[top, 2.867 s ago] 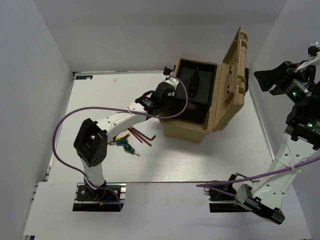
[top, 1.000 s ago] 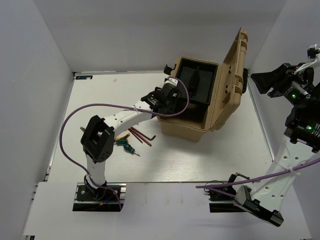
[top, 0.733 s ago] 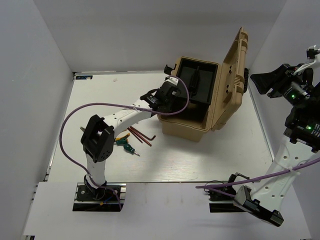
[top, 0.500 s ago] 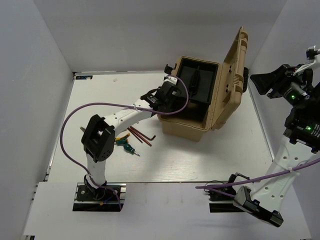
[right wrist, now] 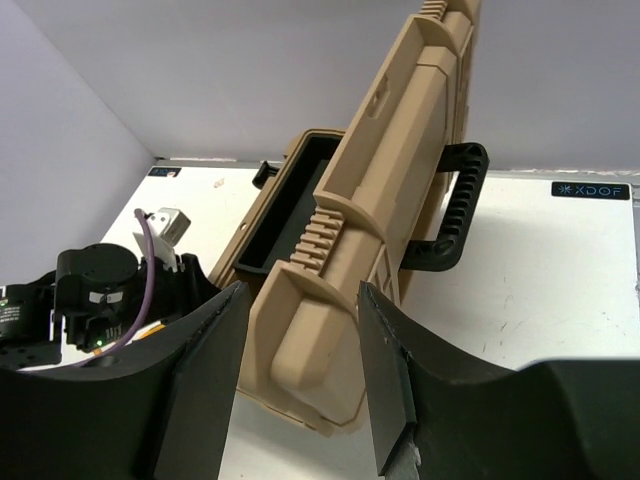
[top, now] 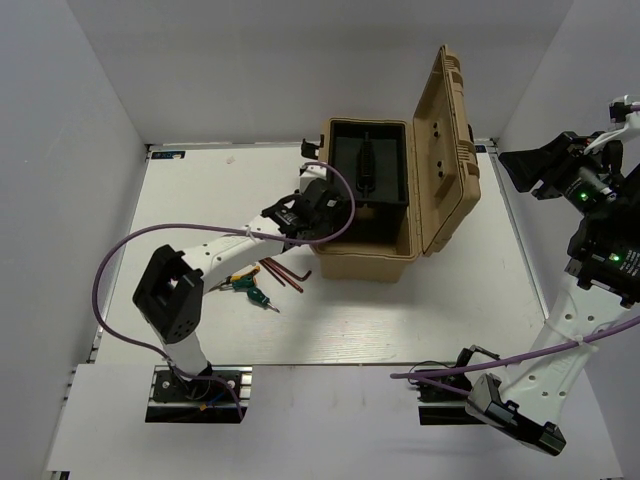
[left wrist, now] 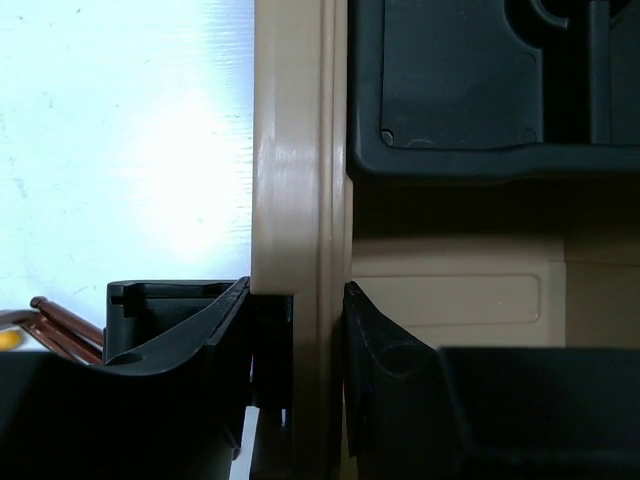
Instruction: Sort the tools into containers
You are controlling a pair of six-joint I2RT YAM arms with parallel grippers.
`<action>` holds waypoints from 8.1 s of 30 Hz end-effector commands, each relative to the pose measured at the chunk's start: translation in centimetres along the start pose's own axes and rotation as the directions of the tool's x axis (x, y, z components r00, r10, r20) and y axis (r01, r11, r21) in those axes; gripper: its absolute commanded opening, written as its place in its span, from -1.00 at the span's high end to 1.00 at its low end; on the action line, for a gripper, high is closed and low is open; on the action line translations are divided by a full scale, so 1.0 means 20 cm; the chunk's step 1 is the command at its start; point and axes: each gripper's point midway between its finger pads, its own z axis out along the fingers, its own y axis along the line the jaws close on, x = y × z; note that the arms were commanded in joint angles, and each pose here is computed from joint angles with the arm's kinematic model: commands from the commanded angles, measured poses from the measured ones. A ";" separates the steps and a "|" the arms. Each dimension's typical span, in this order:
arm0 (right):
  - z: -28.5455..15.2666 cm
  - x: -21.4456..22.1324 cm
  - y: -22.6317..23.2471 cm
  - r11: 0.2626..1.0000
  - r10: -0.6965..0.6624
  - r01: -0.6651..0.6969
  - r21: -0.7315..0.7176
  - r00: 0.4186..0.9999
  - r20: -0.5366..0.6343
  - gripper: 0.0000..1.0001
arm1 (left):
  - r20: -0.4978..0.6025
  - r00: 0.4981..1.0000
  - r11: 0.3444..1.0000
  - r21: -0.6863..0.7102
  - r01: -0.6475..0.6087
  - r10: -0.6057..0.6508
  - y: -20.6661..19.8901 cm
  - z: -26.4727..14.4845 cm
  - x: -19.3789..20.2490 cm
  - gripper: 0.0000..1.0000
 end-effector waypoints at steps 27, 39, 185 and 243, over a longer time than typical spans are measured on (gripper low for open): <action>-0.03 0.01 0.03 0.999 -0.040 0.040 -0.013 0.999 0.013 -0.07 | -0.176 0.983 0.999 -0.005 0.051 -0.052 -0.11 0.17 0.17 1.00; -0.03 0.03 0.04 0.999 -0.043 0.043 -0.024 0.999 0.007 -0.07 | -0.131 0.991 0.998 0.060 0.028 -0.019 -0.17 0.09 0.11 0.19; 1.02 1.33 1.39 0.713 -0.673 0.425 -0.557 0.637 -0.375 0.96 | 0.321 0.946 0.998 -0.066 -0.021 0.041 0.89 -0.95 0.16 -0.37; 0.94 1.04 0.55 0.886 -0.407 0.220 -0.409 0.793 -0.454 0.73 | -0.146 0.891 0.838 -0.433 0.333 -0.430 0.81 -0.43 0.60 -0.63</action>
